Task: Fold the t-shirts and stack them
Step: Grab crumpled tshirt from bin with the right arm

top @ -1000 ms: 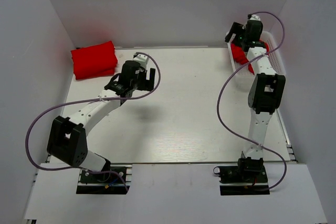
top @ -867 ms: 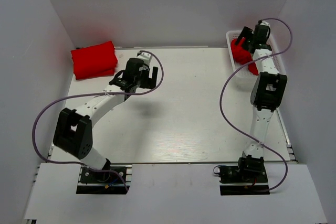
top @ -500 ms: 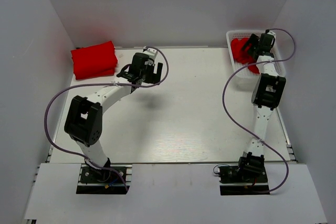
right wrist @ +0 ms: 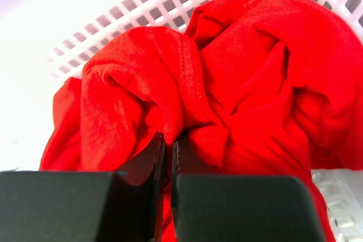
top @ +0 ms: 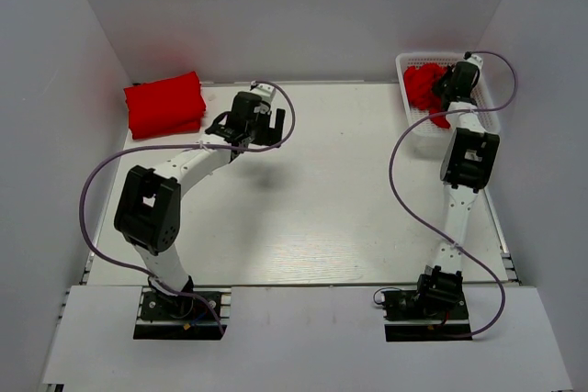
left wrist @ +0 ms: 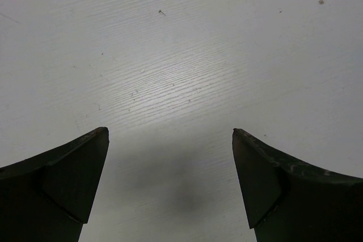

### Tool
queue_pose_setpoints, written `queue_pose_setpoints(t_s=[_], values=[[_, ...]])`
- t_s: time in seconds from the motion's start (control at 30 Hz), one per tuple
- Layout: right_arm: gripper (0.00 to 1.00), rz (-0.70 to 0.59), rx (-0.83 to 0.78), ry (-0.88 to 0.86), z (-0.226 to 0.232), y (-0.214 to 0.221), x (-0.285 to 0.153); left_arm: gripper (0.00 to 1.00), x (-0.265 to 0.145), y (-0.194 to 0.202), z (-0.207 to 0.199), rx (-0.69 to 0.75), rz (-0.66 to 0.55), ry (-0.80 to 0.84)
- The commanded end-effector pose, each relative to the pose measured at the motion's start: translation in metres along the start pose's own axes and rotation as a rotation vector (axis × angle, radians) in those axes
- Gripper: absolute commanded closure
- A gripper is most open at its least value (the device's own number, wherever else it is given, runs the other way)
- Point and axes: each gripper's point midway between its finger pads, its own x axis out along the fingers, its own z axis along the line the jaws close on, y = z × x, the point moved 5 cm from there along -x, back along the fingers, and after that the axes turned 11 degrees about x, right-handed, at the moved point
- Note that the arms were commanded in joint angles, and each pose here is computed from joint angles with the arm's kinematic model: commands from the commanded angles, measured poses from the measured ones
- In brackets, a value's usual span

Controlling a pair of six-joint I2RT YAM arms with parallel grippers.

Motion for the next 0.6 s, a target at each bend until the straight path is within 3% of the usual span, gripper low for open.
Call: queue_pose_setpoints(t_s=[0.0, 0.13, 0.23, 0.4, 0.57], values=[[1.00, -0.161, -0.019, -0.148, 0.055, -0.065, -0.031, 0.00, -0.026, -0.022, 0.006, -0.032, -0.084, -0.002], [1.00, -0.239, -0.087, -0.268, 0.104, -0.120, -0.082, 0.00, -0.040, -0.018, 0.010, -0.065, -0.092, -0.037], [1.00, -0.228, -0.142, -0.305, 0.113, -0.122, -0.101, 0.00, -0.052, -0.020, 0.011, -0.077, -0.118, -0.038], [1.00, -0.288, -0.259, -0.439, 0.163, -0.164, -0.187, 0.00, -0.065, -0.004, 0.007, -0.103, -0.100, -0.012], [1.00, -0.269, -0.297, -0.520, 0.180, -0.166, -0.225, 0.00, -0.082, 0.001, 0.010, -0.141, -0.104, -0.043]])
